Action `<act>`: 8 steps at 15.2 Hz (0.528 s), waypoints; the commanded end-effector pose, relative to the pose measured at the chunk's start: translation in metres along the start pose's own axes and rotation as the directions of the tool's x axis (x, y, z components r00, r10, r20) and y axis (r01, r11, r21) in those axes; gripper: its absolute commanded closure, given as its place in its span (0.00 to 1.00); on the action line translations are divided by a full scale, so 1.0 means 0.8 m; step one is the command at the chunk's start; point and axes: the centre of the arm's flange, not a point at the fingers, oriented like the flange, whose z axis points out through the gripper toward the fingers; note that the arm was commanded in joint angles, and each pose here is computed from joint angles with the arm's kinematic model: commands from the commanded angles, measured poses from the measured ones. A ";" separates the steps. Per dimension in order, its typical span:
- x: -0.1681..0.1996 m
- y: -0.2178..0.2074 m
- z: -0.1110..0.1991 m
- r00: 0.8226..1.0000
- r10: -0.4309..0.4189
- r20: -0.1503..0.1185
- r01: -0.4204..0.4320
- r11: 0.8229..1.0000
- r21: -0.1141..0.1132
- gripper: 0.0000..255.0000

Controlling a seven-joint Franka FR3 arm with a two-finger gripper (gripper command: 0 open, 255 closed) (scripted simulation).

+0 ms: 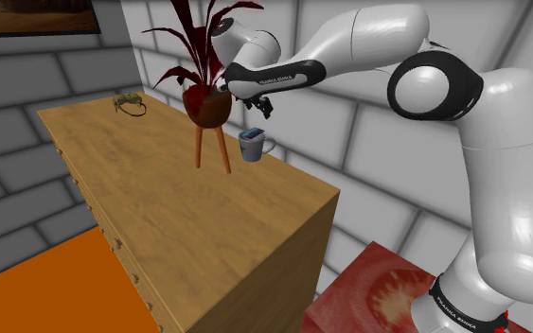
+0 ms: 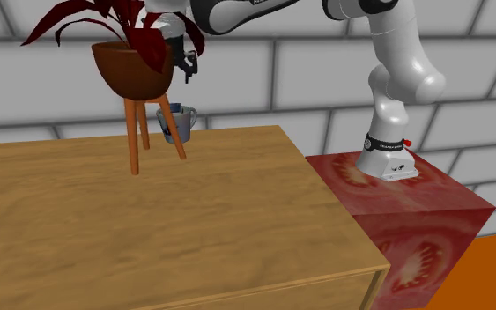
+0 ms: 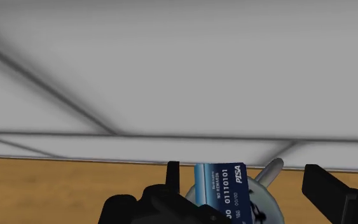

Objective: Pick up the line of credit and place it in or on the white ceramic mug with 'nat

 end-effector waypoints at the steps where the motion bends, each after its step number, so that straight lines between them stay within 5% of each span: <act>1: 0.040 -0.001 0.075 0.998 -0.064 0.009 0.062 0.988 0.141 0.00; 5: 0.041 0.008 0.013 0.998 -0.064 0.009 0.062 0.988 0.141 0.00; 8: 0.041 0.008 0.013 0.998 -0.064 0.009 0.062 0.988 0.141 0.00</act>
